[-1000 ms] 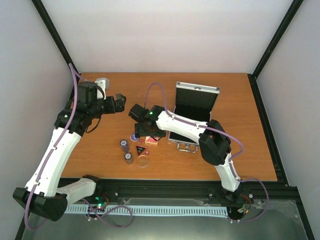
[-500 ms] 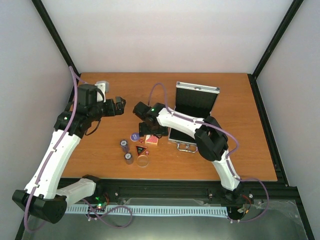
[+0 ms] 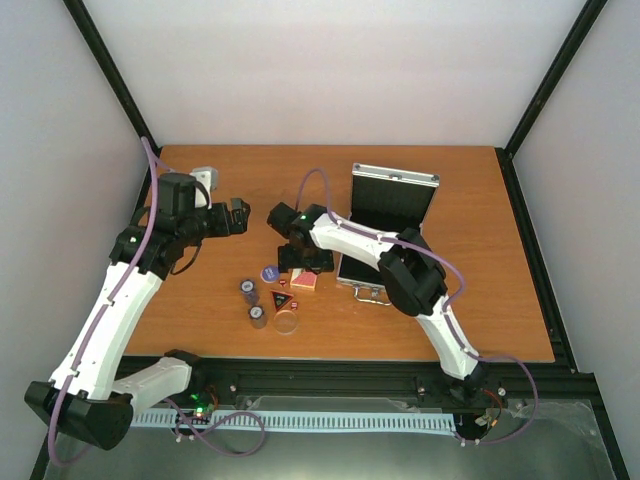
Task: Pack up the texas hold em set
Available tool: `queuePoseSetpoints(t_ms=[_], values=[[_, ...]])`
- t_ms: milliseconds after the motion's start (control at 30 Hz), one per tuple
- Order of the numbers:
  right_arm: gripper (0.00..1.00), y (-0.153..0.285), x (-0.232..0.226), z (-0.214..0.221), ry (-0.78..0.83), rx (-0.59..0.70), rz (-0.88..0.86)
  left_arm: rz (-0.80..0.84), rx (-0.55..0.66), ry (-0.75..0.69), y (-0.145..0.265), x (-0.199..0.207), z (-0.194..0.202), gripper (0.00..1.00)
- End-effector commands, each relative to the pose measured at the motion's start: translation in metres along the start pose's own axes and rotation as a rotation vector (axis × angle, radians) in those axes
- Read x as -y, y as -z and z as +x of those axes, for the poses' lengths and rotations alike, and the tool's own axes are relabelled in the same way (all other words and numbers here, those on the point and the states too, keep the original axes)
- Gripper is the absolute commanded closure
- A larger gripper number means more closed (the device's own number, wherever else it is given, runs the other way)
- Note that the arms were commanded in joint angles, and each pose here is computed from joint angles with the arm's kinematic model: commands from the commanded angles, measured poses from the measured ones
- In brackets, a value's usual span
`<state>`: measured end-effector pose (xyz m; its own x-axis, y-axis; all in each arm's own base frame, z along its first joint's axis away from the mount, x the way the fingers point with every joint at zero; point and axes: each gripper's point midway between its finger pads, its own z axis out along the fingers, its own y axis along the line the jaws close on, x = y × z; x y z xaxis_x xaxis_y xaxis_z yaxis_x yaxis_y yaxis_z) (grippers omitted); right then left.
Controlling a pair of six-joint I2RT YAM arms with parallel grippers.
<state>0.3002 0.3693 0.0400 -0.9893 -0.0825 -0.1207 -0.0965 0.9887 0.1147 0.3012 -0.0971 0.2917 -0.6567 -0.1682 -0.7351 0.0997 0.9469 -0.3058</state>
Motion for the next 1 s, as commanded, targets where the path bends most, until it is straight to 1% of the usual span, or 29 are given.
queuePoseSetpoints(t_ms=[0,200,333,433,567,667,833,967], values=[[0.06,-0.004,-0.004,-0.002,0.008,-0.019,-0.014,0.002,0.023,-0.004,0.009,0.001,-0.004,0.00],[0.07,-0.013,-0.002,-0.002,0.012,-0.030,0.007,-0.003,0.019,-0.012,0.010,0.000,-0.002,0.00],[0.09,-0.015,0.004,-0.004,0.010,-0.021,0.035,-0.007,0.008,-0.020,0.008,-0.002,0.001,0.00],[0.16,-0.018,0.006,-0.003,0.014,-0.027,0.046,-0.007,0.003,-0.023,0.008,-0.002,0.003,0.00],[0.22,-0.020,0.010,0.000,0.012,-0.037,0.060,-0.007,-0.002,-0.026,0.008,-0.002,0.005,0.00],[0.30,-0.021,0.014,0.002,0.016,-0.036,0.073,-0.006,-0.004,-0.026,0.008,-0.003,0.006,0.00],[0.51,-0.019,0.016,-0.001,0.030,-0.020,0.085,-0.007,0.001,-0.026,0.010,-0.004,0.007,0.00],[0.65,-0.012,0.014,-0.007,0.072,0.002,0.087,-0.007,0.000,-0.026,0.010,-0.004,0.009,0.00]])
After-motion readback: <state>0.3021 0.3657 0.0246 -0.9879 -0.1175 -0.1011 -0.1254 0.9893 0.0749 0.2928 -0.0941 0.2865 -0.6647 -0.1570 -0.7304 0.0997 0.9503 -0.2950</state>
